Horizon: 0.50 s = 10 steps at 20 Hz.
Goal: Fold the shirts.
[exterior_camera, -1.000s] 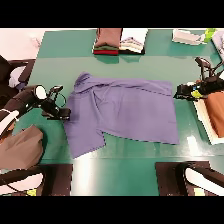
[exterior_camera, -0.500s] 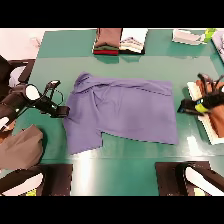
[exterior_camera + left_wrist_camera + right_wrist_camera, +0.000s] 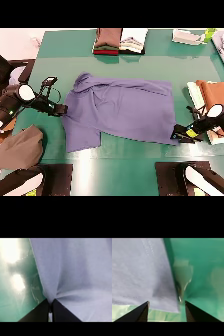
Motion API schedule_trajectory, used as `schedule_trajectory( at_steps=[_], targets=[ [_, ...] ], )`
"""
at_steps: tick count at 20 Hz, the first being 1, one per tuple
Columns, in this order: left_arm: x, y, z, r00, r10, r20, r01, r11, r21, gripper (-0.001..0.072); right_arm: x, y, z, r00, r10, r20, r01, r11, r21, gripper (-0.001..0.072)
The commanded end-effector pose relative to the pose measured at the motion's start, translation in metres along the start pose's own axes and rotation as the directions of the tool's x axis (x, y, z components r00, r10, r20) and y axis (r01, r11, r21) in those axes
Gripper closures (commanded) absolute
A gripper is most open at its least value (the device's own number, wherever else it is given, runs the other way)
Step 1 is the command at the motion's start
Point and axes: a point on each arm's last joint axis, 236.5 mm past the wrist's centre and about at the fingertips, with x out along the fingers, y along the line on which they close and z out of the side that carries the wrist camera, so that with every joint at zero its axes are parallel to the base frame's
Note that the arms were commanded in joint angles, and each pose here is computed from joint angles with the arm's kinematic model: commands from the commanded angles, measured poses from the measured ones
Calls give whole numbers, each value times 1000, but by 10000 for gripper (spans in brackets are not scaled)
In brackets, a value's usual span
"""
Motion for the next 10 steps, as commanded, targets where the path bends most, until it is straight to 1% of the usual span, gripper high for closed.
schedule_trajectory(
  at_steps=[1,2,3,4,5,6,8,10],
  targets=[
    [-1,0,0,1000,0,2,0,1000,1,679,16,18,0,1000,2,-17,-3,999,-53,278],
    [-1,0,-1,1000,-1,-2,1,1000,1,679,15,22,3,1000,-11,-7,11,997,-77,320],
    [-1,0,-2,1000,-1,-9,1,1000,1,679,12,30,8,1000,-15,18,17,994,-112,497],
    [-1,0,-5,1000,-1,-21,1,1000,5,679,7,37,13,999,-12,49,19,990,-141,626],
    [-1,0,-7,1000,-1,-29,2,1000,14,680,-2,45,21,995,-2,98,19,985,-171,693],
    [-5,-1,-7,1000,-2,-22,3,1000,21,680,-15,54,29,989,13,150,17,981,-195,693],
    [-33,-7,9,997,-5,74,2,999,40,680,-62,74,47,952,67,298,8,970,-242,694],
    [-94,-19,39,968,-13,250,-6,997,77,680,-140,99,66,854,151,499,1,956,-292,694]
  ],
)
